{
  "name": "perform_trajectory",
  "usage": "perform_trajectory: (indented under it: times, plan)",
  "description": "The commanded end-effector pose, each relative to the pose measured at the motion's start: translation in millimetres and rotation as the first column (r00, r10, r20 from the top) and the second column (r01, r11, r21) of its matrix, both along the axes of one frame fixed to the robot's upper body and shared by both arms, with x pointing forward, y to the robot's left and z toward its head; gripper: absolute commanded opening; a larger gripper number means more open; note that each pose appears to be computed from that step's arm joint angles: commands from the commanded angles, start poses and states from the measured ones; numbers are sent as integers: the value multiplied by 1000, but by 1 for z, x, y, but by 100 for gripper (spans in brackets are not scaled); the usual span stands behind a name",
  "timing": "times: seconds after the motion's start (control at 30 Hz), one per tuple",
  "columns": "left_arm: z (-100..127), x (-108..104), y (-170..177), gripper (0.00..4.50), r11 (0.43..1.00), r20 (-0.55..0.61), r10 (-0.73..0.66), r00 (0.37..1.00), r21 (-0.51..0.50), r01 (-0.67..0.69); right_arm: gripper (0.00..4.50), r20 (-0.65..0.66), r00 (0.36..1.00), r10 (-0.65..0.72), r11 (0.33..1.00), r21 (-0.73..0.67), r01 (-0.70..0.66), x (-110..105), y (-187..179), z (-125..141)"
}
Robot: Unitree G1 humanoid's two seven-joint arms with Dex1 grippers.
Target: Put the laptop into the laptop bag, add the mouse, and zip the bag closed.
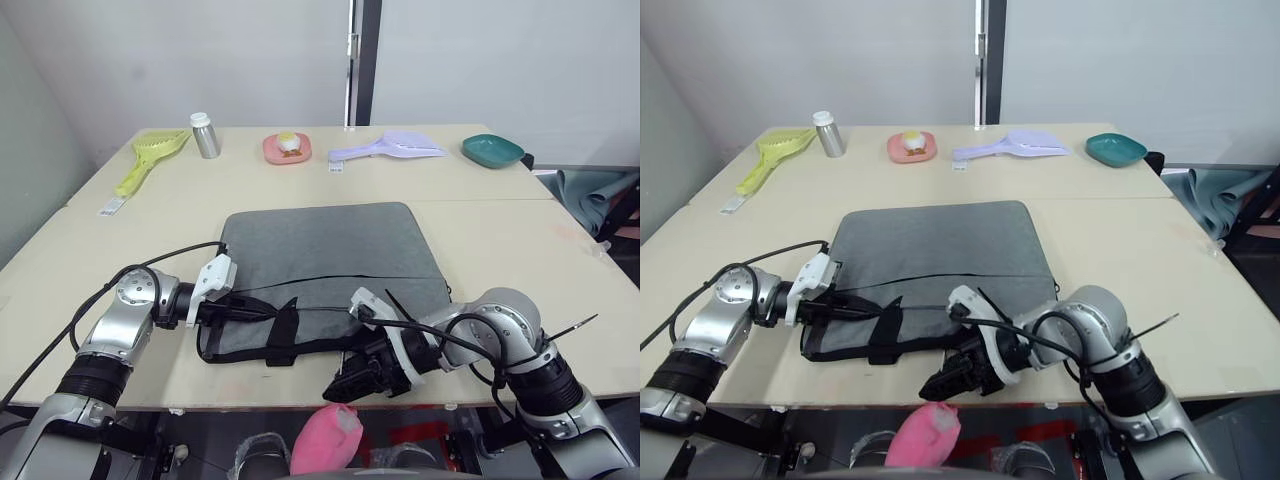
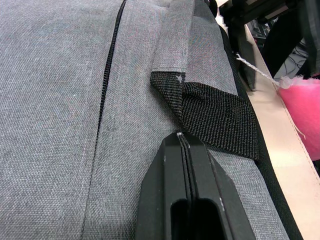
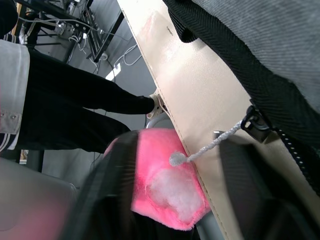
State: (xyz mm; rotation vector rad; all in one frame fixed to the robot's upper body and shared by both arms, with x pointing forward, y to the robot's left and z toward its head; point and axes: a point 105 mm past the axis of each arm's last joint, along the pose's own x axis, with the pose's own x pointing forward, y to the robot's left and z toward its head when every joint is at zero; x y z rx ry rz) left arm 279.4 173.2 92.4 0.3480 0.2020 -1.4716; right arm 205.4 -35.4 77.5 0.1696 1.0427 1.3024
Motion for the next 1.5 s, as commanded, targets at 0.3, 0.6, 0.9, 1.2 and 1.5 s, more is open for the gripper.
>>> perform_trajectory:
  times: [0.3,0.6,0.9,1.2,1.5]
  plan:
    - [-4,0,-2,0,1000,-12,0,1000,20,0,8,88,996,-19,999,-26,22,17,-23,25]
    - [-8,-6,0,0,1000,-26,27,999,14,-26,8,186,982,19,997,-76,-5,21,-28,30]
    - [-9,-11,5,0,999,-42,38,998,26,-37,187,170,979,116,993,-23,-114,-12,-33,29]
    - [-6,-10,6,0,999,-52,27,998,40,-25,323,48,999,-23,996,-82,27,-2,-13,-7]
    - [-5,-8,6,0,999,-56,18,998,46,-16,323,38,996,-79,997,31,77,8,10,6]
